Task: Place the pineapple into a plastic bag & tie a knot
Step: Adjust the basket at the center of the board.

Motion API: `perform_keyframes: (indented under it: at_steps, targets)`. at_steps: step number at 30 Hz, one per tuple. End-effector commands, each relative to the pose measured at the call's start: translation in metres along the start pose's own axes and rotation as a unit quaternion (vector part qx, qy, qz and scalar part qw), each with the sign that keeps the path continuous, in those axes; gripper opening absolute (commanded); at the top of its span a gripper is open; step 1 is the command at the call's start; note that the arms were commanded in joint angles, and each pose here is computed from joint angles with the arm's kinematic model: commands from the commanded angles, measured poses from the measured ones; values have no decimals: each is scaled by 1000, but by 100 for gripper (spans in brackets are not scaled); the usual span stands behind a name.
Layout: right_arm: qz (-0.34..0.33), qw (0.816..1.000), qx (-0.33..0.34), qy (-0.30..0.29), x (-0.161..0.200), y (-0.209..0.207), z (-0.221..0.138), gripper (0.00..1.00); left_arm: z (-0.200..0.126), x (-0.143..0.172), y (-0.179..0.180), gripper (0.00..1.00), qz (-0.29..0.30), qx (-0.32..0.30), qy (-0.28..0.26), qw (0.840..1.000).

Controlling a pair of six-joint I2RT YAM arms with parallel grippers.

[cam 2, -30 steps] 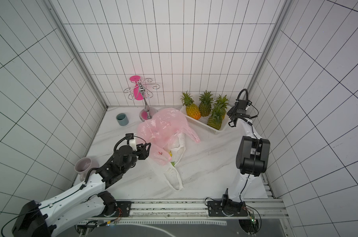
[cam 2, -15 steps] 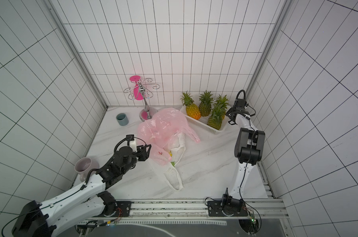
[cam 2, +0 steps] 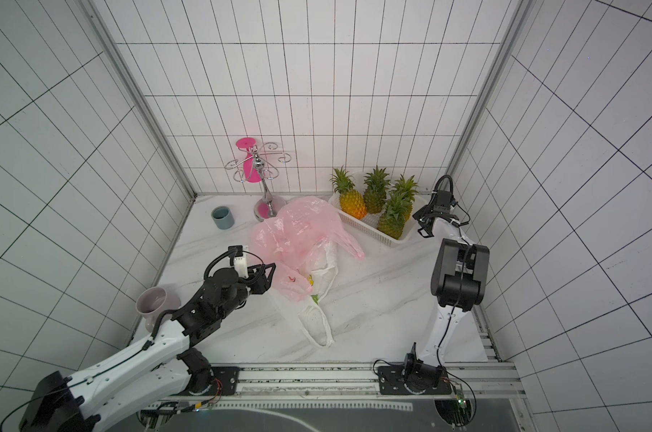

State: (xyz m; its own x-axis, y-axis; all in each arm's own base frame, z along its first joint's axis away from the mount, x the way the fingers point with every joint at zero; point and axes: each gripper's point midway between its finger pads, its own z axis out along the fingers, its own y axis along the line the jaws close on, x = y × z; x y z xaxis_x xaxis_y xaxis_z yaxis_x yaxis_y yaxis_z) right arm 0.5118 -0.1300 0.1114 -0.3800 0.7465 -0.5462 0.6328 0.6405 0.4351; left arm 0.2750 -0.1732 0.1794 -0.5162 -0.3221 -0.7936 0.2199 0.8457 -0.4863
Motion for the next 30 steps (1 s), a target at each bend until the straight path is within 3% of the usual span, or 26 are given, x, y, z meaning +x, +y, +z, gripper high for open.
perform_keyframes:
  at_steps: [1,10,17,24,30]
  targets:
    - [34,998,54,21,28,-49,-7,59,-2,-3,-1,61,-9,6,-9,1000]
    - [87,994,58,22,86,-96,-58,60,3,-16,-5,61,26,-15,-8,1000]
    - [121,991,57,2,111,-130,-104,61,32,-10,-31,61,105,-14,66,992]
    - [117,992,36,-22,119,-138,-141,63,69,19,-54,61,175,-18,167,970]
    - [70,996,-10,-52,92,-102,-174,72,100,45,-54,62,227,-53,220,947]
